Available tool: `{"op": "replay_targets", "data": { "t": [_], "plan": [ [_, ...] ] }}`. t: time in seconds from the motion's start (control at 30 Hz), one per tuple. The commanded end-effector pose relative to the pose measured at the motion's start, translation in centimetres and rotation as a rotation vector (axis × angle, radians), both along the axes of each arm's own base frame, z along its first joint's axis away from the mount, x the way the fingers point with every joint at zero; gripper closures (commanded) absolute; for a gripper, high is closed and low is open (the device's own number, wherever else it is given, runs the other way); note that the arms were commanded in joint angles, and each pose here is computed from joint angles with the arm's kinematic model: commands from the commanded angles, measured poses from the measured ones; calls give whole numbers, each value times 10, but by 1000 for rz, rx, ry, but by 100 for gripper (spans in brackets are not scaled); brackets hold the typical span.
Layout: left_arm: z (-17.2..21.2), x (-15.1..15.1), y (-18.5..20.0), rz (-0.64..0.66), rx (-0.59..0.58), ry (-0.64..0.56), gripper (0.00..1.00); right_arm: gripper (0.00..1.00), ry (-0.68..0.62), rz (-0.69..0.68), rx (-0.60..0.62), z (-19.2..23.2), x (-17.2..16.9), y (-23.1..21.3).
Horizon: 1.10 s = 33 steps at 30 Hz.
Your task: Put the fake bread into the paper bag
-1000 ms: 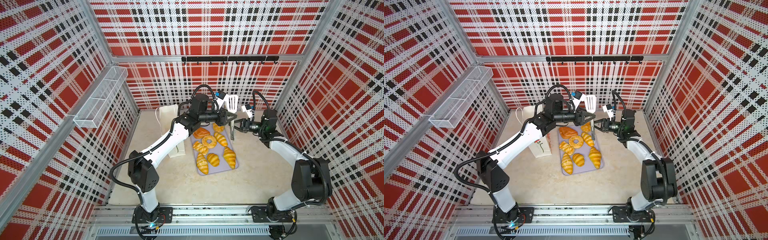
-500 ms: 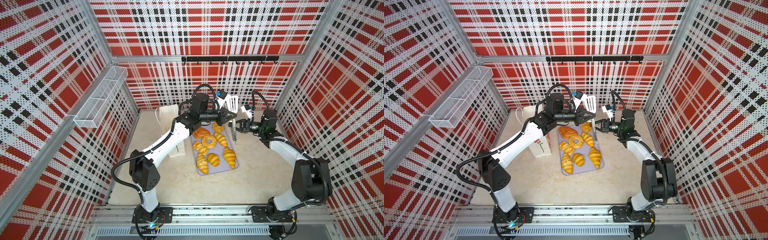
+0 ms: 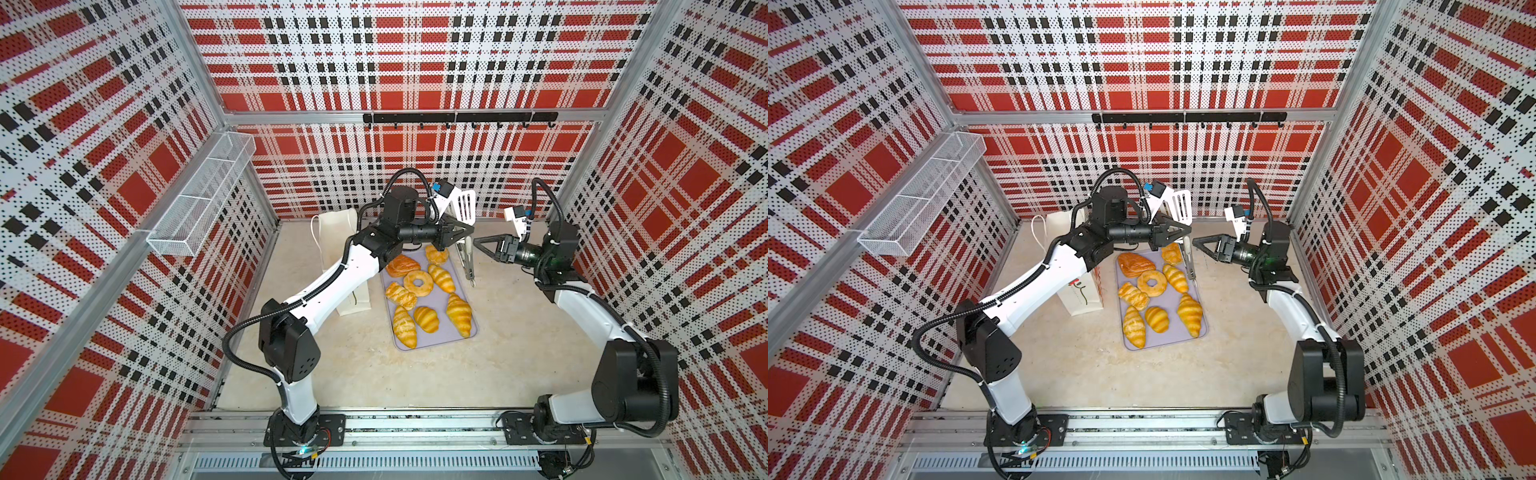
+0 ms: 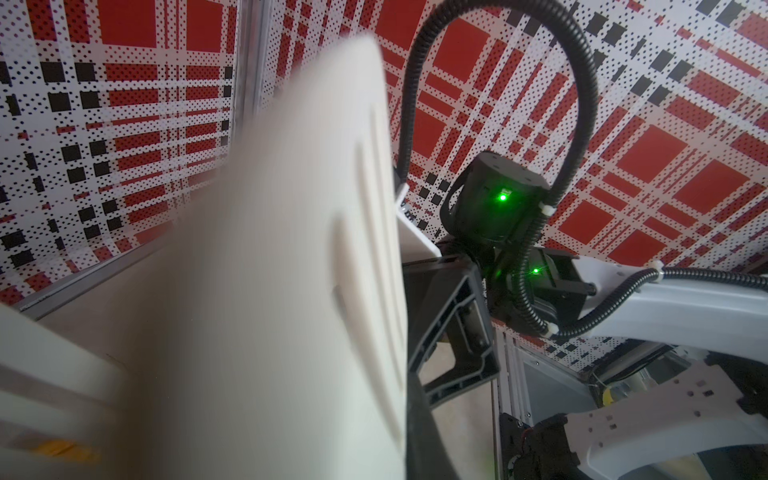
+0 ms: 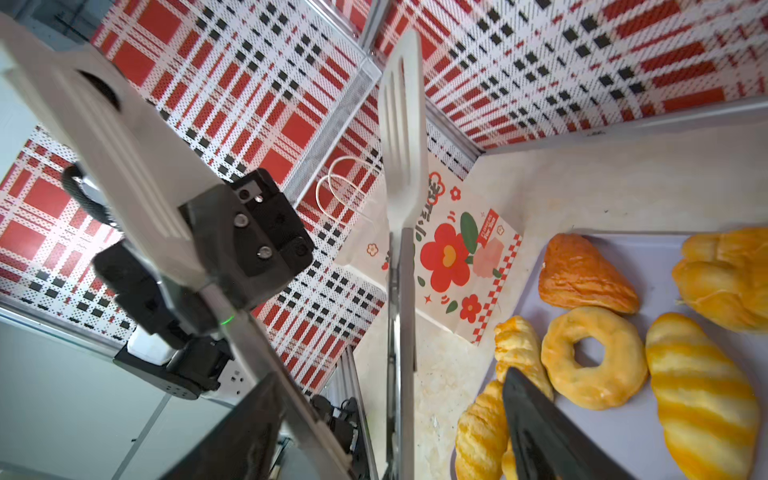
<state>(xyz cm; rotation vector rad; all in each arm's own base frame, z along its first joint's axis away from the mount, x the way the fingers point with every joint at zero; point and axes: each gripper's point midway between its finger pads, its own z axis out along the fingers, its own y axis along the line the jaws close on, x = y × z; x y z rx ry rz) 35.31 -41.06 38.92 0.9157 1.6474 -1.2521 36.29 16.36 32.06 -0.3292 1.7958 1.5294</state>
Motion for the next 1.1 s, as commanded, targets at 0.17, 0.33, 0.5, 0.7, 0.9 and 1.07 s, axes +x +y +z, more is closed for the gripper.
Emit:
{"op": "replay_targets", "data": {
  "t": [0.17,0.33,0.5,0.7,0.9,1.07],
  "plan": [
    [41,-16,2,-42,-91,-93,93,7,-146,83,100,26,-28,3],
    [44,-23,-2,-60,-100,-108,93,7,-138,129,129,23,-32,16],
    [44,-27,-6,-67,-101,-108,93,8,-151,146,135,25,-30,27],
    [47,-35,-13,-87,-111,-117,93,9,-150,138,126,22,-24,32],
    [43,-38,-20,-102,-114,-110,93,11,-160,135,125,24,-21,36],
    [39,-39,-25,-110,-118,-100,93,13,-162,124,125,25,-19,36]
  ]
}}
